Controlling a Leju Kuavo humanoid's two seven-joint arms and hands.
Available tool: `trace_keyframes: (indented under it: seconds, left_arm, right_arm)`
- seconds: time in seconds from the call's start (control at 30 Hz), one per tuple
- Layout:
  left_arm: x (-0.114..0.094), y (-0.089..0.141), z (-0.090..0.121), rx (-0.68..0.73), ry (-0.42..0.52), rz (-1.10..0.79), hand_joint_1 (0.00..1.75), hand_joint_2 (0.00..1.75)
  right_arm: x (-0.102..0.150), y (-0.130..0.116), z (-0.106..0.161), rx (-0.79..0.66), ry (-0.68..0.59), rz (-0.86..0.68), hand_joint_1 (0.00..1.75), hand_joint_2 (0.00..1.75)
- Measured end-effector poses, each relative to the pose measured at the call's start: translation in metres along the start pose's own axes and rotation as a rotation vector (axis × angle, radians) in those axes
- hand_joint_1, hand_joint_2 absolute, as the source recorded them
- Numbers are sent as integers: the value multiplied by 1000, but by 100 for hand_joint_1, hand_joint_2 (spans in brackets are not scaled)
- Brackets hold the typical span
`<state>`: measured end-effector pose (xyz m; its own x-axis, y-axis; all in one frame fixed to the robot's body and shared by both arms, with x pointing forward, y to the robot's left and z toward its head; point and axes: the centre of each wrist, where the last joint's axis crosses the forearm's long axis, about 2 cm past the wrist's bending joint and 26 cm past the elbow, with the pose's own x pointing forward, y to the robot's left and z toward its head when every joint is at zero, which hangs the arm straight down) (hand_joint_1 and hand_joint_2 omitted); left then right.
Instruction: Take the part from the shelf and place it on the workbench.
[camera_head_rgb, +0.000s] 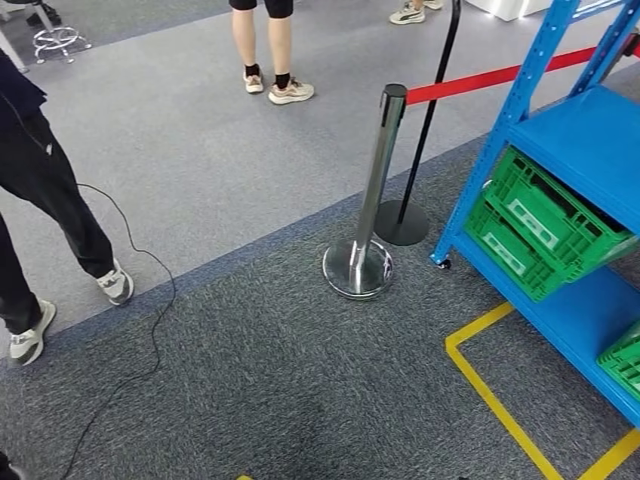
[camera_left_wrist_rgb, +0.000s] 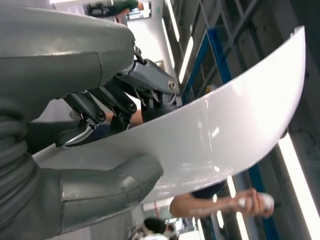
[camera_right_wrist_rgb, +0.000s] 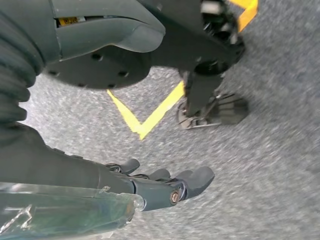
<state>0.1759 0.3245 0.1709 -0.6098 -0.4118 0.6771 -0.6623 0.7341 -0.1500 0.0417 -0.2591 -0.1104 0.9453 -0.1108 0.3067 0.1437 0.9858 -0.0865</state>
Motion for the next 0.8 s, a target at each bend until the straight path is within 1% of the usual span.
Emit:
trace_keyframes:
  seconds: [0.17,0.53,0.8]
  left_arm:
    - [1,-9,-3,-14,-21,18,175,175]
    - [0,-10,-5,-35,-34,26,175,175]
    - [0,-10,-4,-62,-24,19,175,175]
  right_arm:
    - [-1,-1,0,-3,-43,-9,0,175]
    - [1,0,0,-6,-42,-11,0,175]
    - [-4,3,1,1,54,0,0,175]
